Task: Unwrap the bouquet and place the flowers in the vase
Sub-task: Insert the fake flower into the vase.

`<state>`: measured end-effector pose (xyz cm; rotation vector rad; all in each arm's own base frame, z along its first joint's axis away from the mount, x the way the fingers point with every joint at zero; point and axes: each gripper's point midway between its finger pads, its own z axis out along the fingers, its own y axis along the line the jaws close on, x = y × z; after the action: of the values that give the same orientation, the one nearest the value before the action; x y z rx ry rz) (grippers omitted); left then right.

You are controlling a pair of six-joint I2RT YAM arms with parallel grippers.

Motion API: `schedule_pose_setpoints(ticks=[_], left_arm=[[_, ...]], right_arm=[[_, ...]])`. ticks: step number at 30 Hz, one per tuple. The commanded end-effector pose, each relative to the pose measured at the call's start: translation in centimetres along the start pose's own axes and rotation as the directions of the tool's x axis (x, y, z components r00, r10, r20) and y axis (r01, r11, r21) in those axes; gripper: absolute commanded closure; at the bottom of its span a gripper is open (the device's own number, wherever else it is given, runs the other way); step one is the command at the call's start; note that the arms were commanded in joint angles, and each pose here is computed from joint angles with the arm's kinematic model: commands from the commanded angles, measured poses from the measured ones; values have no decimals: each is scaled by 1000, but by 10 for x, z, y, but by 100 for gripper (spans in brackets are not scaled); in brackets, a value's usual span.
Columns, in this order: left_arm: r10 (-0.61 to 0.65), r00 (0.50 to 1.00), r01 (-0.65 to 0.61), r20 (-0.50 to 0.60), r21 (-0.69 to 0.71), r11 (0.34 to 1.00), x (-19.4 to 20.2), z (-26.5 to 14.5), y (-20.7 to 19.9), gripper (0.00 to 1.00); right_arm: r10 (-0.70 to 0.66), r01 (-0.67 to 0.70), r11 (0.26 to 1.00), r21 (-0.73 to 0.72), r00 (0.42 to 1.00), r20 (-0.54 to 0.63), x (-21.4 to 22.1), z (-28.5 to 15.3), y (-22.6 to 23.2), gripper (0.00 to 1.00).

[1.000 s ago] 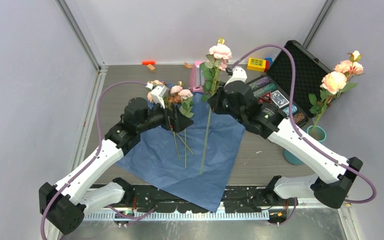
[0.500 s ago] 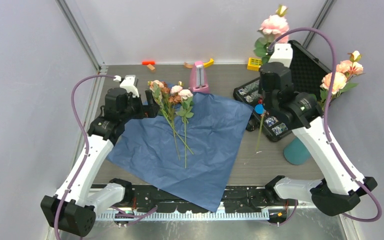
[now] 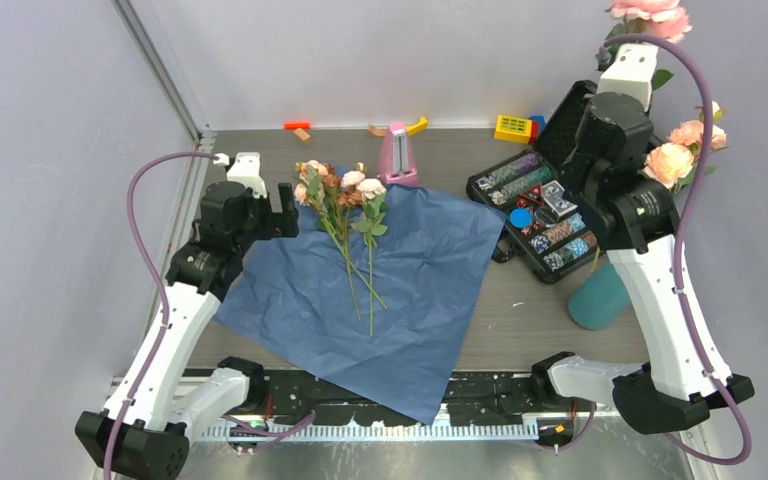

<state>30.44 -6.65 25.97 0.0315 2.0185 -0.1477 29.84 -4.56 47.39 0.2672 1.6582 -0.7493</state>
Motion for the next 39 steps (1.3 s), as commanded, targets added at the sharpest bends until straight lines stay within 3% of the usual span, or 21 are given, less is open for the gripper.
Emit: schedule_pose_setpoints(ticks=[1,17,30,39], left_arm=[[23,998,-21,54,-46,999,-11,-3,10,0],[43,998,-39,50,-74,996,-9,-1,15,0],[37,998,-34,47,-52,998,-8,1,10,0],[34,999,-32,39,-45,998,-6,3,9,0]], right_arm=[[90,-99,991,94,991,100,-40,-7,-44,100],[18,-44,966,255,995,102,-31,5,-92,100],[75,-107,965,239,988,136,-2,33,-94,100],[179,-212,963,168,964,196,-6,20,-95,100]])
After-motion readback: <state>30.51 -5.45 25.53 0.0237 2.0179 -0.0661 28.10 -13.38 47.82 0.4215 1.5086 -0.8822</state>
